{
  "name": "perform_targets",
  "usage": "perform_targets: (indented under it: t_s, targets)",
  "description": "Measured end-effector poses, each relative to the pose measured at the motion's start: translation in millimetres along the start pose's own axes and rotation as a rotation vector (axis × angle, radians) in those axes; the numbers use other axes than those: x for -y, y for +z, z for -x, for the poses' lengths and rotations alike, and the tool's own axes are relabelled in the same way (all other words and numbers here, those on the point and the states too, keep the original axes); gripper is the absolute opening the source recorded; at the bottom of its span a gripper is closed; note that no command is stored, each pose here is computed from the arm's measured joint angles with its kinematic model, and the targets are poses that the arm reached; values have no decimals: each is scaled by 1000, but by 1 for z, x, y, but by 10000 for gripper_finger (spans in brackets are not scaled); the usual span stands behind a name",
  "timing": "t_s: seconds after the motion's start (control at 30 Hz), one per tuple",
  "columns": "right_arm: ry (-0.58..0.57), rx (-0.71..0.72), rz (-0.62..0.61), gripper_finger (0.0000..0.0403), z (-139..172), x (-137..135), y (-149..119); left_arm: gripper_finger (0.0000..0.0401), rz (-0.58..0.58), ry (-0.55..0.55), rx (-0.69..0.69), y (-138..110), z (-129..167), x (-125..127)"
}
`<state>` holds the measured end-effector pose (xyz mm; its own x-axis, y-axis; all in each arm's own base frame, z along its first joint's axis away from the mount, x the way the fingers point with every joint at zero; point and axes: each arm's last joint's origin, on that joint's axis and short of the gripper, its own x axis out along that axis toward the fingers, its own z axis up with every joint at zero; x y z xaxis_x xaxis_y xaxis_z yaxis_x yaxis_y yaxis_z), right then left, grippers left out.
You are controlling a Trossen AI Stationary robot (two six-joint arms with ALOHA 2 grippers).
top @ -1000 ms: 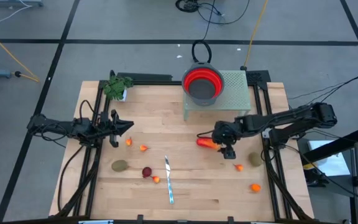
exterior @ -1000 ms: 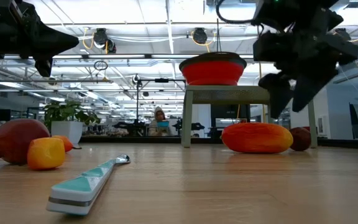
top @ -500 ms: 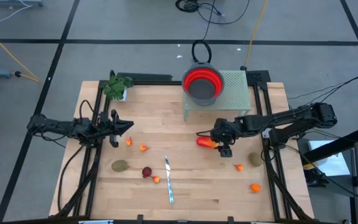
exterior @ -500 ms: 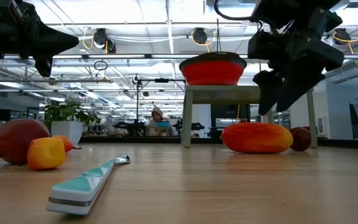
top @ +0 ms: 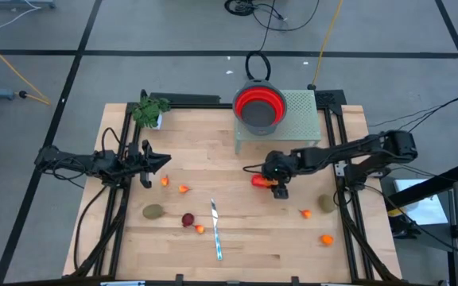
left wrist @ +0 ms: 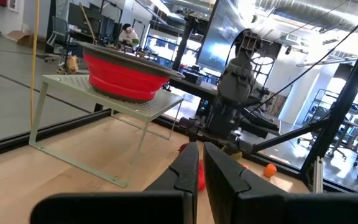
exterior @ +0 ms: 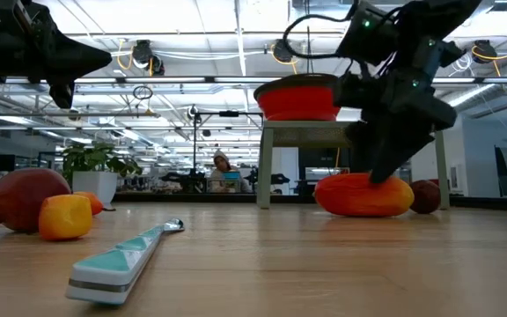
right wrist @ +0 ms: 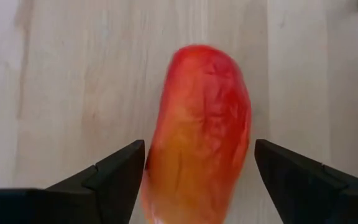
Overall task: Pick & Place Fruit
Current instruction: Put the mango into the red strainer bowl on the shelf
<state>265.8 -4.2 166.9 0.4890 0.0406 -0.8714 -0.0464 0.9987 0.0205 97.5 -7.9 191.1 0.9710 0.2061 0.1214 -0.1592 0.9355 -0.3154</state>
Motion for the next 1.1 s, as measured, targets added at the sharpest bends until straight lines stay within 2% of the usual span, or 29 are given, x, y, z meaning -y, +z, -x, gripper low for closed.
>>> perform_targets:
  t_s: [0.37,0.67,0.9,1.1]
  targets:
    - [5,-60,-5,290,-15,0,-4,24,-2,0,0,0,0,0]
    - [6,-89,-5,221,-14,0,-7,24,-3,0,0,0,0,0]
    - [8,-86,-4,229,-7,-1,-7,24,-3,0,-1,0,0,0]
    - [20,20,17,224,16,-9,0,24,-3,0,-1,0,0,0]
